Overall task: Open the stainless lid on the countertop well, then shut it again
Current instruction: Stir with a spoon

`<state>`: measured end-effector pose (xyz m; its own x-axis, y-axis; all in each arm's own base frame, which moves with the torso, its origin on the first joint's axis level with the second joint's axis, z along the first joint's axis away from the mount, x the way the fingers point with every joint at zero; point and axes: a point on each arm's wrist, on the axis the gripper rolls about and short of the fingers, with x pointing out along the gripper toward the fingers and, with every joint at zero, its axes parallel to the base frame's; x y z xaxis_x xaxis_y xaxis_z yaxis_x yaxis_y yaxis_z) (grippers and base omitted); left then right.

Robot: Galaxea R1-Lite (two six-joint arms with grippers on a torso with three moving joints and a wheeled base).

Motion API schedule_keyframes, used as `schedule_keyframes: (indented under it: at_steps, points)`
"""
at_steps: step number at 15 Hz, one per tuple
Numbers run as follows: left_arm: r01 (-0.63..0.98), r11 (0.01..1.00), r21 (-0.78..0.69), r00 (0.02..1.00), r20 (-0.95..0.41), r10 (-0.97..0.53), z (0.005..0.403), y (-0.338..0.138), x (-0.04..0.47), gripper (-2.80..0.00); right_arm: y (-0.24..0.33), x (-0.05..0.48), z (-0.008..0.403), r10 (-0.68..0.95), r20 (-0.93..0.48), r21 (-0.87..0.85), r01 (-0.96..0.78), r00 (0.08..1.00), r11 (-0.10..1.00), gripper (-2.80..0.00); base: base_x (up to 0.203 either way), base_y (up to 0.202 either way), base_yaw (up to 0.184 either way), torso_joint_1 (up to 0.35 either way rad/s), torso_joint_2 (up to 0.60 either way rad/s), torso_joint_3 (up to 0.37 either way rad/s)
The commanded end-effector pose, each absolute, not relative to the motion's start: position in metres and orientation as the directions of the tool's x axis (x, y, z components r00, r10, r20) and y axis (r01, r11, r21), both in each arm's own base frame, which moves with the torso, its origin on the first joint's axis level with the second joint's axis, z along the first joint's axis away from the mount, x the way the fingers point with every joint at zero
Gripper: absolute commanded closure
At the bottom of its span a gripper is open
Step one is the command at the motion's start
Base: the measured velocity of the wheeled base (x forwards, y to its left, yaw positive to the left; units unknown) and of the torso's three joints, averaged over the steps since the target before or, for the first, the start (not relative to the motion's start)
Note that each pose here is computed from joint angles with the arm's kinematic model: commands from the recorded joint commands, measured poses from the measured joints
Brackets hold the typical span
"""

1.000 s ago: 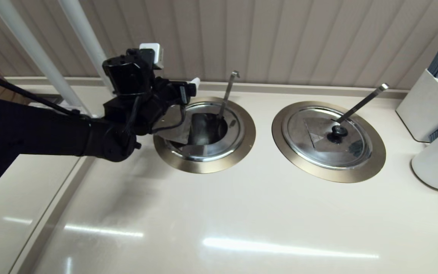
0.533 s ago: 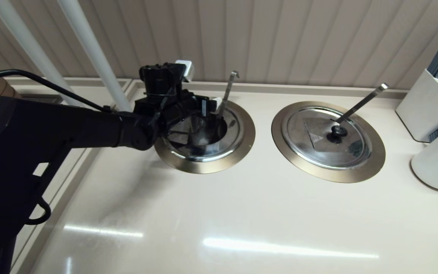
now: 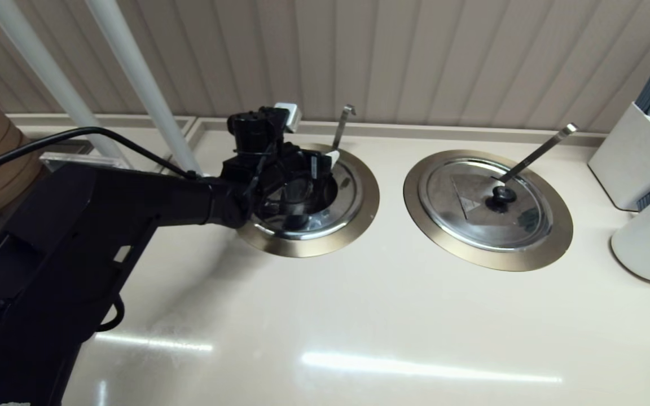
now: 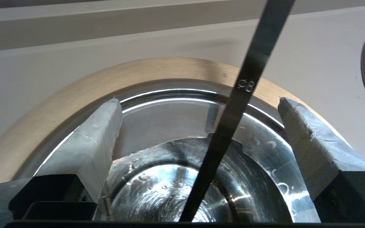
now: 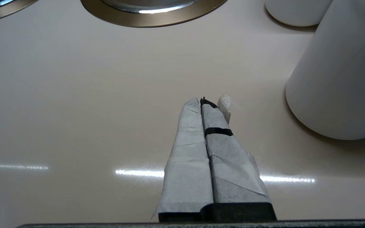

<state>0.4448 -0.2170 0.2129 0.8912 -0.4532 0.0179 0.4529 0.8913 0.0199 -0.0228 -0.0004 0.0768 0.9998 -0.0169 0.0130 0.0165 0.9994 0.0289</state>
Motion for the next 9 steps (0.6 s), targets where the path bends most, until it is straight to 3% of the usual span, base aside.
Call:
schedule_keyframes:
  at_steps: [1,9]
  points:
    - [0.463,0.886,0.018,0.886,0.002,-0.463,0.199,-0.225,0.450,-2.80,0.000,-0.022,0.076,-0.017,0.009,0.029,0.017,1.000,0.999,0.00,0.000,0.000,0.000,0.000,0.00,0.000]
    - [0.478,0.878,0.017,0.876,0.070,-0.478,0.181,-0.239,0.467,-2.80,0.000,-0.022,0.076,-0.017,0.009,0.029,0.017,1.000,0.999,0.00,0.000,0.000,0.000,0.000,0.00,0.000]
